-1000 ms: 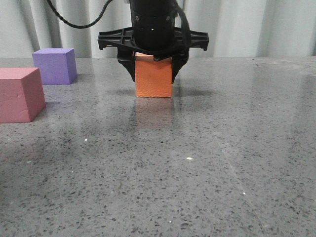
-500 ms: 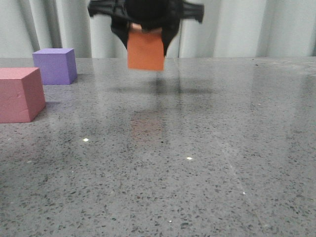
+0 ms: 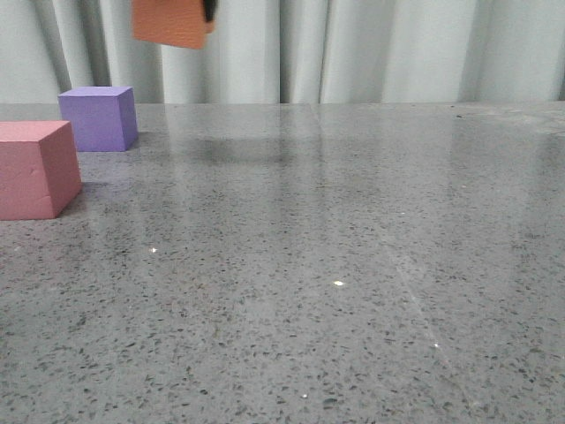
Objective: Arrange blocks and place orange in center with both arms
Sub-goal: 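Carry the orange cube toward the purple and pink cubes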
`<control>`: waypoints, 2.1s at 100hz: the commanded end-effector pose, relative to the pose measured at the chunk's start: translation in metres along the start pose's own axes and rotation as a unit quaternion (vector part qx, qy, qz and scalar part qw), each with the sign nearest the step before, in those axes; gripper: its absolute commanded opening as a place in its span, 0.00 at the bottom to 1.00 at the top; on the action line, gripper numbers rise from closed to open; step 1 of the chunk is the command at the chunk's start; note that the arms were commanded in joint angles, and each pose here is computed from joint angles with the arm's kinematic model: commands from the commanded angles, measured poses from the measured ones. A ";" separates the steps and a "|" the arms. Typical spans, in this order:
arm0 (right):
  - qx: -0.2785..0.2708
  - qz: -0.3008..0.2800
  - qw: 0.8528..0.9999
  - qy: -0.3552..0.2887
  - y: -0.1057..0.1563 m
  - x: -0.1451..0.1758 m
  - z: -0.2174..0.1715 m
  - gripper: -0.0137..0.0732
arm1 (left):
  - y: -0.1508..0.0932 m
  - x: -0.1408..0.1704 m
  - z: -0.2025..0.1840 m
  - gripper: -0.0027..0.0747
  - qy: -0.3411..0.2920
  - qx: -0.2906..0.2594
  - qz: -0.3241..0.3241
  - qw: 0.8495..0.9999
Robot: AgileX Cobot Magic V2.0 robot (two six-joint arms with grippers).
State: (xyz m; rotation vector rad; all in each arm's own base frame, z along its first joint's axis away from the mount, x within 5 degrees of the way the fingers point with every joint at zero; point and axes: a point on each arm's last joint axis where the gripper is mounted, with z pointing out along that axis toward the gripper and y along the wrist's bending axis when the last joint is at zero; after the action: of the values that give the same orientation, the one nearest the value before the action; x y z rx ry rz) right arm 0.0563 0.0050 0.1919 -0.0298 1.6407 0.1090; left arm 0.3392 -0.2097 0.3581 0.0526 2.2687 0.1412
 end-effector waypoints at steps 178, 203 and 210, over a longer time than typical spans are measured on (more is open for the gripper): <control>-0.001 -0.002 0.998 -0.059 0.001 -0.013 -0.003 0.08 | 0.074 0.065 0.060 0.19 0.025 0.044 -0.040 0.998; -0.001 -0.002 0.998 -0.059 0.001 -0.013 -0.003 0.08 | 0.076 0.065 0.061 0.19 0.027 0.040 -0.042 0.998; -0.001 -0.002 0.998 -0.059 0.001 -0.013 -0.003 0.08 | 0.078 0.065 0.061 0.21 0.029 0.037 -0.043 0.998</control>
State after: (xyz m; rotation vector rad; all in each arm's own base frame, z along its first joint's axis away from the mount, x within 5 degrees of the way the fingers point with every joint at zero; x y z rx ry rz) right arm 0.0563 0.0050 0.1919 -0.0298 1.6407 0.1090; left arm 0.3426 -0.1243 0.2554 -0.0117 2.4097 0.0470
